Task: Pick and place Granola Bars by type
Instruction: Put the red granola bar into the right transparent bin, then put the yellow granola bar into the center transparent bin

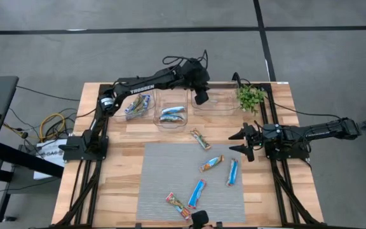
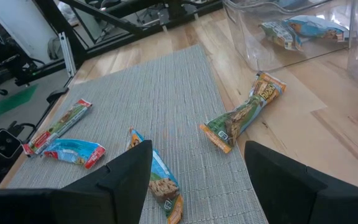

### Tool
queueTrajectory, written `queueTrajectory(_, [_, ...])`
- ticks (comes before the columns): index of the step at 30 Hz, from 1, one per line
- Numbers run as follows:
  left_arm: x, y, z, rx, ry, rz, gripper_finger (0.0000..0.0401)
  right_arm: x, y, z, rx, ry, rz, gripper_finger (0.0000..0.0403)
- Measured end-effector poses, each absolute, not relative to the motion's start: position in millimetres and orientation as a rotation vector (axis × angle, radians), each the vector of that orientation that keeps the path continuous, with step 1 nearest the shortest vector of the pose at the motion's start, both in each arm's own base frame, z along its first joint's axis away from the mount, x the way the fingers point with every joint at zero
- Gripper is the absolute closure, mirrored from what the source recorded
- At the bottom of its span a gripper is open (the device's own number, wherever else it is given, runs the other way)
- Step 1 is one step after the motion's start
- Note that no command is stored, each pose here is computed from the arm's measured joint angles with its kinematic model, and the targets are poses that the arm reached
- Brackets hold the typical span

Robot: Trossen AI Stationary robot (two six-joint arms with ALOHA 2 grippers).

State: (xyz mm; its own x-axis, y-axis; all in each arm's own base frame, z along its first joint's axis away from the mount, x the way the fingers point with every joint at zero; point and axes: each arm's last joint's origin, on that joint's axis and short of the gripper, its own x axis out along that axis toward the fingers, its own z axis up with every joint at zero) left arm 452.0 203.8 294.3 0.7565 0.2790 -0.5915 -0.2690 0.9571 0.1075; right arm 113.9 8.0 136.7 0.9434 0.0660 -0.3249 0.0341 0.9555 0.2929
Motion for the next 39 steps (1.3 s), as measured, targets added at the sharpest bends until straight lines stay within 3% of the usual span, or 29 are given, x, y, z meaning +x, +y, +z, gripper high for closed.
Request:
queueTrajectory(6, [451.6, 205.0, 294.5, 0.010, 0.643, 0.298, 0.0235, 113.9, 8.0, 136.7, 0.300, 0.339, 0.017, 0.0154])
queueTrajectory(15, [452.4, 203.3, 296.3, -0.047, 0.616, 0.259, 0.0233, 113.9, 8.0, 136.7, 0.300, 0.339, 0.016, 0.0154])
queueTrajectory(22, [459.2, 184.6, 309.9, -0.083, 0.492, -0.029, 0.0243, 113.9, 8.0, 136.7, 0.300, 0.339, 0.016, 0.0154])
queueTrajectory(30, [464.2, 151.2, 320.8, -0.183, 0.336, -0.634, 0.0244, 113.9, 8.0, 136.7, 0.300, 0.339, 0.017, 0.0154])
queueTrajectory(39, [467.0, 127.9, 313.6, -0.169, 0.400, -0.680, 0.0244, 113.9, 8.0, 136.7, 0.300, 0.339, 0.016, 0.0154])
